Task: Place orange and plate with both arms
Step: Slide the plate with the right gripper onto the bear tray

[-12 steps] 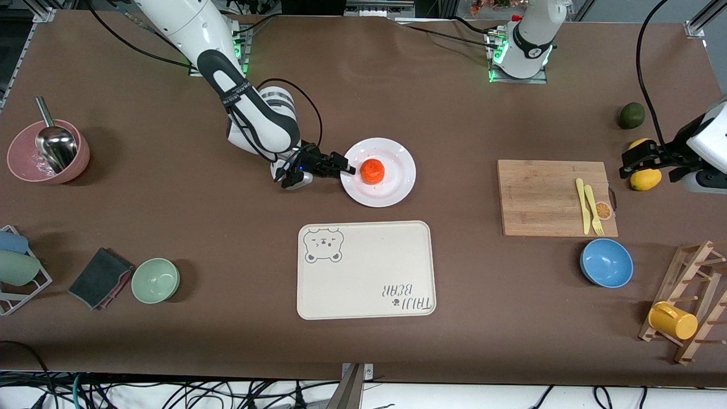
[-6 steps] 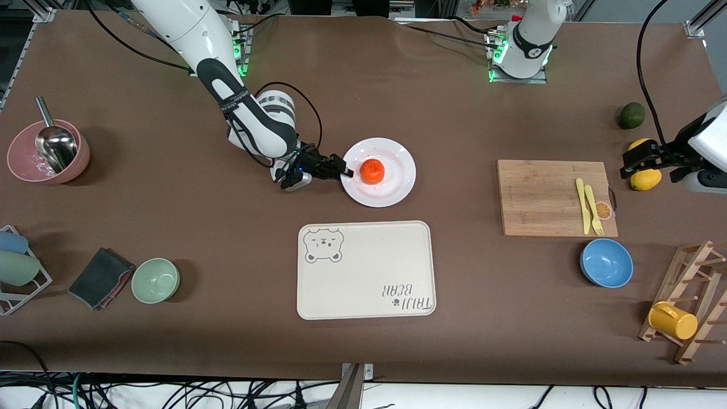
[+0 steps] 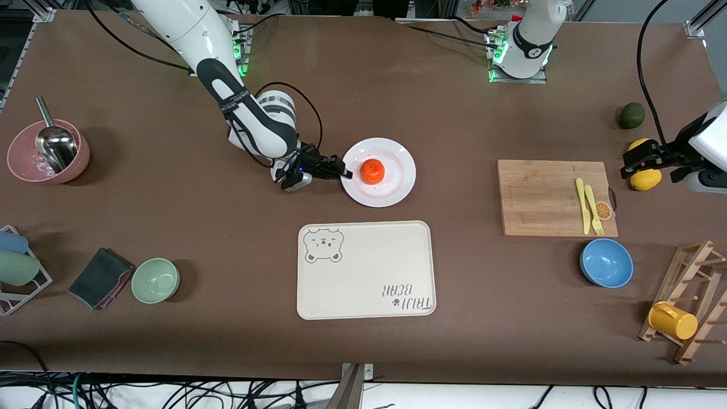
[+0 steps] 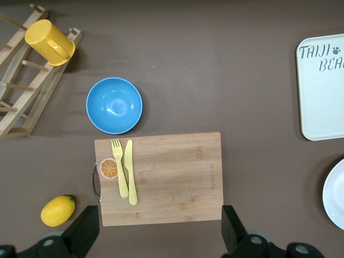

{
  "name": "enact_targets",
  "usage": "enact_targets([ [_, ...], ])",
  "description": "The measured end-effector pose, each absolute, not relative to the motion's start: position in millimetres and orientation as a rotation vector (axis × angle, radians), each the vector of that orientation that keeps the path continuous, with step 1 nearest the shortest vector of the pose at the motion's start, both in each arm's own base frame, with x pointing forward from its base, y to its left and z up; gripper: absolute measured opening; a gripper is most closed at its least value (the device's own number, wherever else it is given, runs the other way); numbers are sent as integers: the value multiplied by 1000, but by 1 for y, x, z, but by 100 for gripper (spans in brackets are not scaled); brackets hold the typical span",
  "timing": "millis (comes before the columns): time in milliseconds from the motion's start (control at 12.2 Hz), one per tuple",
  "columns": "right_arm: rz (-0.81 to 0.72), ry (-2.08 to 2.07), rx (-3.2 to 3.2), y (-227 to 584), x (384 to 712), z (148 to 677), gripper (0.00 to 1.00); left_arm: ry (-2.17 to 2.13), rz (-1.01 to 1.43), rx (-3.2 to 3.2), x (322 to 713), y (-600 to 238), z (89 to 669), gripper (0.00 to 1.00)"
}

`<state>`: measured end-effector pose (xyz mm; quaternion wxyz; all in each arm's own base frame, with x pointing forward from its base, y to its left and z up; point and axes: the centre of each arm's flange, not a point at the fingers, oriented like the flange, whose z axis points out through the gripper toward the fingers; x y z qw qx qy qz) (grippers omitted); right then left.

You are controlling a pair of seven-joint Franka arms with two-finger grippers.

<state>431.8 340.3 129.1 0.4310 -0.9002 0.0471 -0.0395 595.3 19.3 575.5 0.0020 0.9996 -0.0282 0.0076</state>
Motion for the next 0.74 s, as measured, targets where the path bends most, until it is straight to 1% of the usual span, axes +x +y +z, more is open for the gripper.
enact_targets([
  [82, -99, 124, -2243, 341, 431, 128, 29, -88, 24, 3136, 595, 19, 576, 100],
  [163, -101, 126, -2242, 341, 430, 126, 20, -88, 24, 3136, 595, 19, 576, 100],
  [245, -107, 125, -2240, 341, 429, 124, 15, -88, 24, 3136, 595, 19, 576, 100],
  [327, -115, 122, -2236, 342, 429, 122, 15, -88, 24, 3136, 595, 19, 576, 100],
  [408, -123, 119, -2227, 344, 429, 124, 9, -88, 24, 3136, 595, 19, 575, 100],
  [490, -126, 118, -2224, 344, 430, 124, 9, -88, 23, 3136, 595, 20, 575, 100],
  [572, -128, 116, -2217, 346, 431, 125, 6, -88, 23, 3136, 595, 19, 575, 100],
  [735, -129, 116, -2216, 347, 431, 126, 6, -88, 21, 3136, 596, 20, 575, 100],
])
